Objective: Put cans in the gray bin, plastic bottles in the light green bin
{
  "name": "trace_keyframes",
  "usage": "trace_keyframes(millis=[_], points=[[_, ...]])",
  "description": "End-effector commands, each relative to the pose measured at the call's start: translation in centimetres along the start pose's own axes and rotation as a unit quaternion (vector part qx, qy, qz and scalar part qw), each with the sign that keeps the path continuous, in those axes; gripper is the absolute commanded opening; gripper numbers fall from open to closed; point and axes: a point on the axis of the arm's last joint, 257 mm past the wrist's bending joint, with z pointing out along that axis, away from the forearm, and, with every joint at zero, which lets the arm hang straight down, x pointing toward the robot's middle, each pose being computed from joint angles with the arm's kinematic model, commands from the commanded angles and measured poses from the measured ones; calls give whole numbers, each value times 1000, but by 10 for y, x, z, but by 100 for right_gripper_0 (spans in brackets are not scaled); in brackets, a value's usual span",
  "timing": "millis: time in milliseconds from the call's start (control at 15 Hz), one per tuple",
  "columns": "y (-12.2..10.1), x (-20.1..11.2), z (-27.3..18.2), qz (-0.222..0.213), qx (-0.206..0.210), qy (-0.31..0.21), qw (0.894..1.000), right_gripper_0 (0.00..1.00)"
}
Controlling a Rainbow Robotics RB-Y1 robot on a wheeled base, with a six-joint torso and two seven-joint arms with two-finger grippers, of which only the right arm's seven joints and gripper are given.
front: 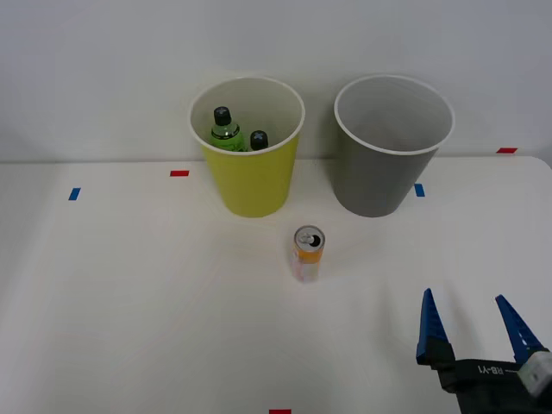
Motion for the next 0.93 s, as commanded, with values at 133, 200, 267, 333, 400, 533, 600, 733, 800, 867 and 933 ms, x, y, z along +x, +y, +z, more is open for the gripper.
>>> trace_keyframes(millis=[133, 200, 267, 333, 400, 533, 600, 733, 800, 867, 933], points=[[-10, -2, -7, 26, 20, -5, 999, 100], [-21, -3, -10, 11, 28, -4, 1000, 100], [-28, -1, -17, 2, 34, 2, 999, 100], [-31, 1, -21, -1, 37, 7, 999, 100], [-33, 5, -27, -1, 40, 14, 999, 100], [-28, 11, -33, 5, 39, 24, 999, 100], [-25, 14, -35, 9, 38, 28, 999, 100], [-26, 16, -42, 32, 45, 27, 998, 100], [-29, 17, -51, 72, 46, -5, 996, 100], [-33, 21, -61, 113, 46, -50, 991, 100], [-33, 25, -64, 119, 37, -80, 989, 100]])
